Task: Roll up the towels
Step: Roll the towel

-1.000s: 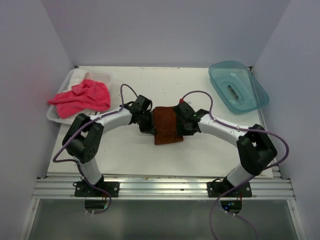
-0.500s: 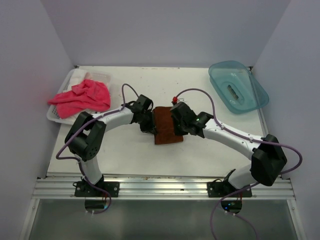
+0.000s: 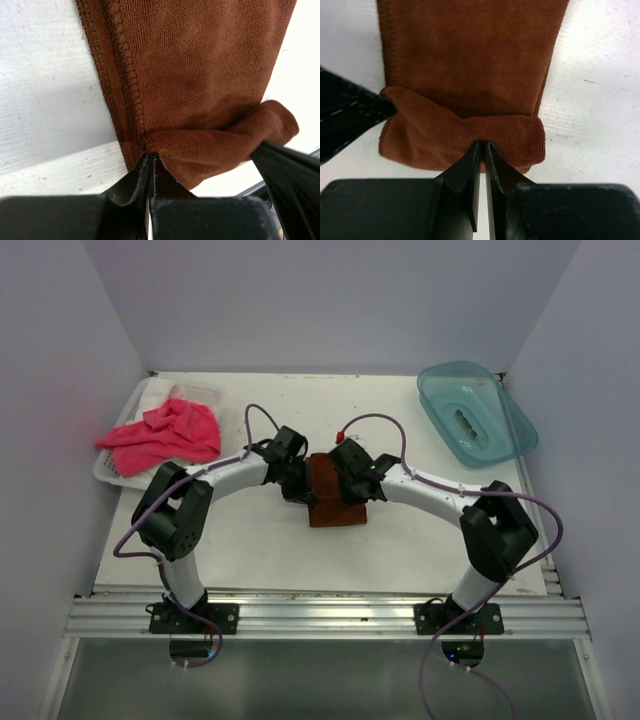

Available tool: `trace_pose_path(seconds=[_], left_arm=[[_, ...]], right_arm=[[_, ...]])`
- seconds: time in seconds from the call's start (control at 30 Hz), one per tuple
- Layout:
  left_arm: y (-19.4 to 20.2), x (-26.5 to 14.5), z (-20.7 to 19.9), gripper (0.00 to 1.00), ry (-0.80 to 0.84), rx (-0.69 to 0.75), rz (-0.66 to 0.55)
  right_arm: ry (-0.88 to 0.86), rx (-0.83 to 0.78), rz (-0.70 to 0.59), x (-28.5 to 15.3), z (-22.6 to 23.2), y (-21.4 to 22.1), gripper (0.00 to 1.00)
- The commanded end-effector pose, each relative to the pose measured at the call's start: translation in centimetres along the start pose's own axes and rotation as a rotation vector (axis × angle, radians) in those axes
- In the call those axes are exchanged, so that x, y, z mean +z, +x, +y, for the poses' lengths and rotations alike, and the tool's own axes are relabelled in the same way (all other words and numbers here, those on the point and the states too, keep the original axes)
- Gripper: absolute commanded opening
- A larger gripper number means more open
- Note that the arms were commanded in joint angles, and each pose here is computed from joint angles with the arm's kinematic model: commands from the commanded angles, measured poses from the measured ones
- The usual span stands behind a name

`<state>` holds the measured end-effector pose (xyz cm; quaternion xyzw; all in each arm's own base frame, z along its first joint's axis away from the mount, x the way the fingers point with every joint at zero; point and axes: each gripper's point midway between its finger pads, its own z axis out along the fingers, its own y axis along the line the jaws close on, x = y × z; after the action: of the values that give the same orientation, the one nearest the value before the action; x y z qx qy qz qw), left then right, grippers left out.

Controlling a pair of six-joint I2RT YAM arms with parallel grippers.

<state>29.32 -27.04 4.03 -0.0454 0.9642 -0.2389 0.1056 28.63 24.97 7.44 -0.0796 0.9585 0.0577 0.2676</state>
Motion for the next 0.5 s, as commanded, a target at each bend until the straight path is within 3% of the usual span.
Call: trace_pose_path(seconds=[0.0, 0.13, 0.33, 0.4, 0.47], left_arm=[[-1.6, -0.4, -0.7, 0.00, 0.020, 0.026, -0.041], [-1.9, -0.9, -1.4, 0.01, 0.044, 0.039, -0.057], [-2.7, -3.1, -2.3, 0.31, 0.069, 0.051, -0.118], [-2.7, -3.7, -2.3, 0.38, 0.067, 0.057, -0.131], [-2.6, -4.5, -2.4, 0.39, 0.076, 0.056, -0.149]], right_arm=[[0.020, 0.029, -0.050, 1.0, -0.4, -2.2, 0.11], [0.043, 0.048, -0.019, 2.6, -1.4, -2.2, 0.10], [0.033, 0.056, 0.005, 3.7, -1.5, -2.0, 0.09], [0.005, 0.055, 0.015, 3.8, -0.9, -1.9, 0.09], [-0.013, 0.053, 0.018, 4.2, -0.4, -1.9, 0.10]])
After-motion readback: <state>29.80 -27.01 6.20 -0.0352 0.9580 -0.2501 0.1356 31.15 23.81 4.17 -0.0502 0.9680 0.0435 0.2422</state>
